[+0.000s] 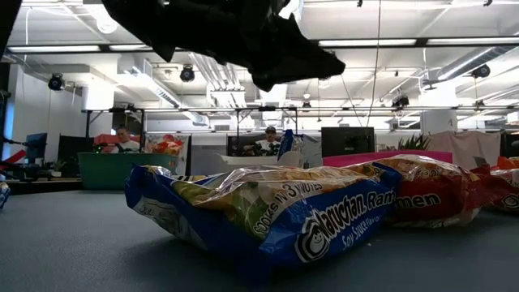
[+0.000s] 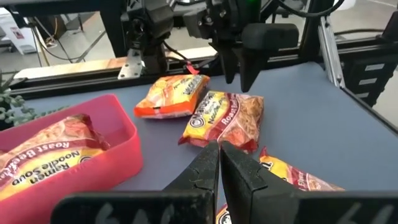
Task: Sort Maruchan noodles
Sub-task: Put the red noodle pack into the pink bin
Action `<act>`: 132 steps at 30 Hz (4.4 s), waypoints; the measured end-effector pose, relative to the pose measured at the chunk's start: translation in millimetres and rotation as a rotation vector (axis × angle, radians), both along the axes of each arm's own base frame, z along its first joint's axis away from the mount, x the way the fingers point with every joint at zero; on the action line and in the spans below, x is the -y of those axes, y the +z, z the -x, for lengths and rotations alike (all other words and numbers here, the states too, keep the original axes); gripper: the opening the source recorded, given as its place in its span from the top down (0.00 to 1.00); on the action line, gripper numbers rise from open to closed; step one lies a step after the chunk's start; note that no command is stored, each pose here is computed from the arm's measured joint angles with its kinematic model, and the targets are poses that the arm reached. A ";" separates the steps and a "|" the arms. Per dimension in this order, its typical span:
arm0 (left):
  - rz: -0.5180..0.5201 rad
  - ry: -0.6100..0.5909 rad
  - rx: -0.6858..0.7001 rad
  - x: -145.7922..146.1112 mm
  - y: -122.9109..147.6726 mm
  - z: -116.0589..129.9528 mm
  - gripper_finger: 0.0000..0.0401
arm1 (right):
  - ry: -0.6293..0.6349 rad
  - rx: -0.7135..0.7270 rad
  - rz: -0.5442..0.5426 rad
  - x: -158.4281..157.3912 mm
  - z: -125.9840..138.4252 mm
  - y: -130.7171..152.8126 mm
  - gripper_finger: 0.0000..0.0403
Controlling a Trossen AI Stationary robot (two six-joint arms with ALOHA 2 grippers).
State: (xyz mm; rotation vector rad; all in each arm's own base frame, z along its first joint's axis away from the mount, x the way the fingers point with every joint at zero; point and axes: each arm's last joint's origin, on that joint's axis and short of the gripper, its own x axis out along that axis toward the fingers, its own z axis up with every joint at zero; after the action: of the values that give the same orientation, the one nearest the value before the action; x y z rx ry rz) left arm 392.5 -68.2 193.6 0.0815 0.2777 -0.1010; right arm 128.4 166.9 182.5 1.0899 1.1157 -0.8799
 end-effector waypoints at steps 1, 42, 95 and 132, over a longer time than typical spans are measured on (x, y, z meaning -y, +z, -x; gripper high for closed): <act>0.000 0.000 -0.004 0.1 -1.6 -0.6 1.00 | -0.002 0.009 0.014 0.7 -0.1 -2.1 0.40; 0.045 -0.135 -0.141 16.8 -61.5 -64.1 1.00 | -0.015 0.391 0.108 13.7 -18.5 -43.6 0.42; 0.079 -0.079 -0.413 13.4 -110.1 -59.6 1.00 | 0.053 0.492 0.057 16.4 -16.7 -54.5 0.25; 0.097 -0.063 -0.413 12.7 -113.0 -56.4 1.00 | 0.033 0.703 0.264 7.0 -39.1 -76.2 0.42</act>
State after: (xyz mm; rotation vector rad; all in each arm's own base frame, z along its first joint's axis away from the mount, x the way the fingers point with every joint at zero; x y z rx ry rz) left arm 448.9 -80.9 80.6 -0.0281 0.6818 -0.1936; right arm 167.5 159.9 106.4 1.0348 0.4181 -0.5256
